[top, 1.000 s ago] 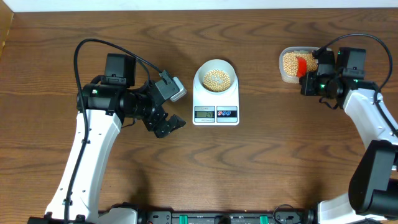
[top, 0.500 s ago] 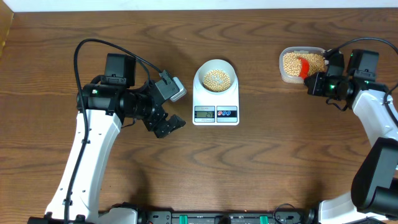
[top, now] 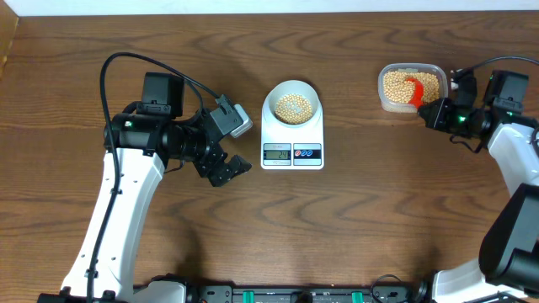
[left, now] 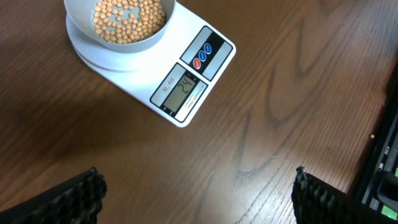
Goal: Scoop item into bowl and weigh 50g on scale
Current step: 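Lower the red scoop into the soybeans with the right gripper, then drag the scoop through the soybeans with the right gripper to refill it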
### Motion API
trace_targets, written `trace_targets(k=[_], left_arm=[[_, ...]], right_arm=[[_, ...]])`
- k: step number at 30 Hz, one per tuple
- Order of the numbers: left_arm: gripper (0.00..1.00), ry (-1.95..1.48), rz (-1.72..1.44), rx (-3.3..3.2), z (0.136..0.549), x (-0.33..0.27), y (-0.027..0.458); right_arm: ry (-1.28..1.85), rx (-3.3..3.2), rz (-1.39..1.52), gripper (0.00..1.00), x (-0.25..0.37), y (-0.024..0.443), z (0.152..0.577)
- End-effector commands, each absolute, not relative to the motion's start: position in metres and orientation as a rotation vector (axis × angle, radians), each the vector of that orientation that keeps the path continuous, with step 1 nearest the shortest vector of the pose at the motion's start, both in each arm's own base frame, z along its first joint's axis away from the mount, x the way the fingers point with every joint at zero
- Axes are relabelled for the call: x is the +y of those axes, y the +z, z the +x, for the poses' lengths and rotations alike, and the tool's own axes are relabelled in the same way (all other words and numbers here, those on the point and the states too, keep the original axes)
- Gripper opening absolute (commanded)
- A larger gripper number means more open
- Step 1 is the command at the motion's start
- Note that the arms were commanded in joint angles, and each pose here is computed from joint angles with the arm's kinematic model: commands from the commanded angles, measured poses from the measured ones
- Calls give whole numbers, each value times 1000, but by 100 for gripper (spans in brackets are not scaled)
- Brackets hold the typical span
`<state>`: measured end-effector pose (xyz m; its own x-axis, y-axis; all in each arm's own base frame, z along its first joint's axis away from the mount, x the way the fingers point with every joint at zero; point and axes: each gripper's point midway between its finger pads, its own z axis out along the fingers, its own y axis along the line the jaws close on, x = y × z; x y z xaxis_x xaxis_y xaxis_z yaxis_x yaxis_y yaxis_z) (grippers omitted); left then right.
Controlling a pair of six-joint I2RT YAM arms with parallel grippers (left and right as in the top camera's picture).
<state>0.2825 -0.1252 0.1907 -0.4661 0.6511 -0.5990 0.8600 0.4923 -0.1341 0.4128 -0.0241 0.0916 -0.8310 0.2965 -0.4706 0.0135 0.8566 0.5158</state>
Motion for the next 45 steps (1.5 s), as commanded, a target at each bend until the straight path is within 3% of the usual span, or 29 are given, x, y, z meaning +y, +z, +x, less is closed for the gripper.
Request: trace_targets(k=[1,9,17,45], left_arm=[[98,-556,1253,2236,285,-123,199],[98,-556,1253,2236,285,-123,199],[98,-556,1253,2236,285,-123,199],[98,-556,1253,2236,285,-123,199]], right_arm=[[826,2485,265,1,-17,79,409],[931,2477,298,1,-16,66,410],[964,2421,426,1,-33,72,415],[1133,2284,470,1,-44,96,419]])
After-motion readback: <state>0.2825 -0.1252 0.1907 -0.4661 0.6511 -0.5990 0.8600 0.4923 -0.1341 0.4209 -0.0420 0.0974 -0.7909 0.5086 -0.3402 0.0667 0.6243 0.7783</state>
